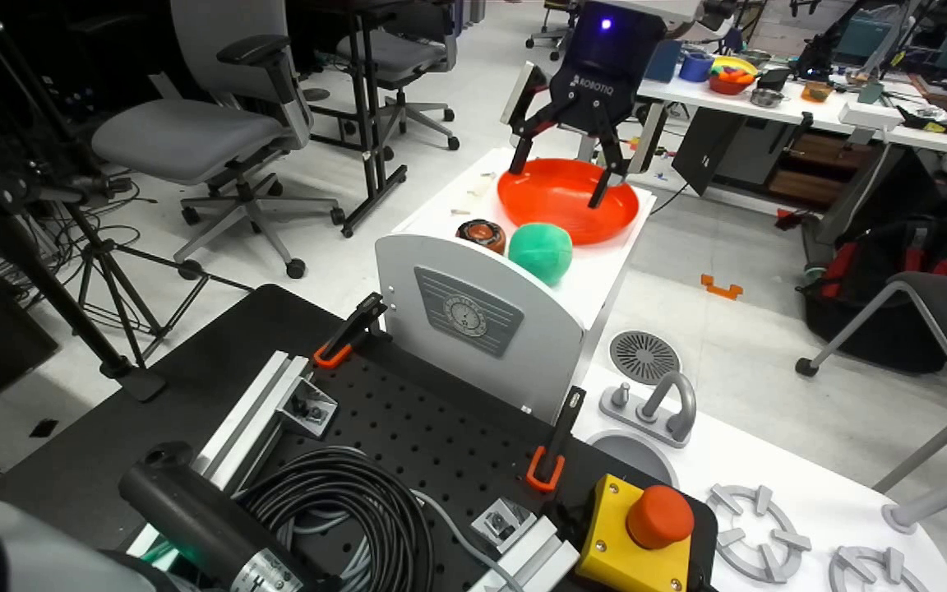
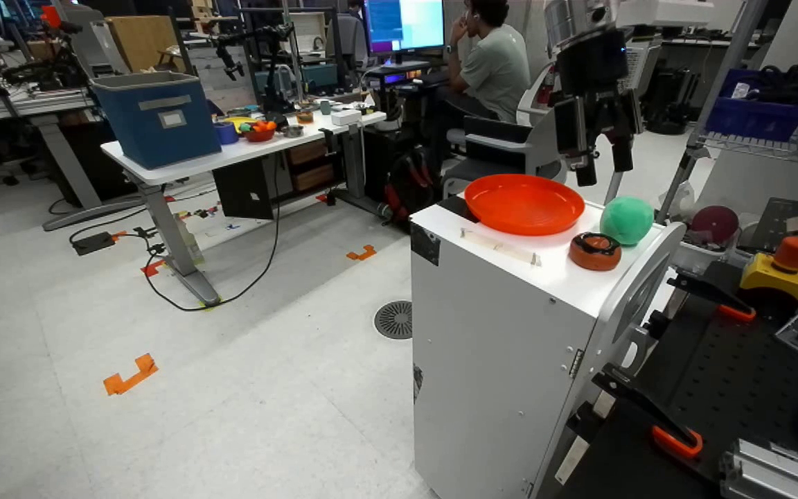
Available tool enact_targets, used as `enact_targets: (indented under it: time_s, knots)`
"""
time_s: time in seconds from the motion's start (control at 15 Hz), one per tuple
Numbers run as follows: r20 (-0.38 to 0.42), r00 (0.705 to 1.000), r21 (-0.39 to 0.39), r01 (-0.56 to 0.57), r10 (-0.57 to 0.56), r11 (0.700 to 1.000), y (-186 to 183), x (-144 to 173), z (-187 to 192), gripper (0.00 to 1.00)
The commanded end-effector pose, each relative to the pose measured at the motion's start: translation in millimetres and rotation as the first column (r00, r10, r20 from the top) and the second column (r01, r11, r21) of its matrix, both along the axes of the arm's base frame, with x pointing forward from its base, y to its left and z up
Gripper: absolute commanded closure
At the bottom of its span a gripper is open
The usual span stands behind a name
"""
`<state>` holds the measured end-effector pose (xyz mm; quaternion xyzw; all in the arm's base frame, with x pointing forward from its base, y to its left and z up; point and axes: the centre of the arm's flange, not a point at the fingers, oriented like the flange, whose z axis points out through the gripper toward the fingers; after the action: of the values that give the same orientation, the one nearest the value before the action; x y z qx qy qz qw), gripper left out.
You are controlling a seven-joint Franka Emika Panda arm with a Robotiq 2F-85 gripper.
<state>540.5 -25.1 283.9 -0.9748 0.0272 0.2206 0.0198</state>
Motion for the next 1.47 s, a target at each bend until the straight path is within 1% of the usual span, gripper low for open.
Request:
enact_targets:
  time_s: [0.0, 1.07, 1.4]
  knots:
    - [-0.023, 1.0, 0.015, 0.018, -0.017, 1.0, 2, 4, 5, 0.0]
    - [-0.022, 0.999, 0.002, 0.028, -0.028, 1.0, 16, -5, 5, 0.0]
    - [-0.03, 0.999, -0.005, 0.032, -0.032, 0.999, 16, -1, 0, 0.0]
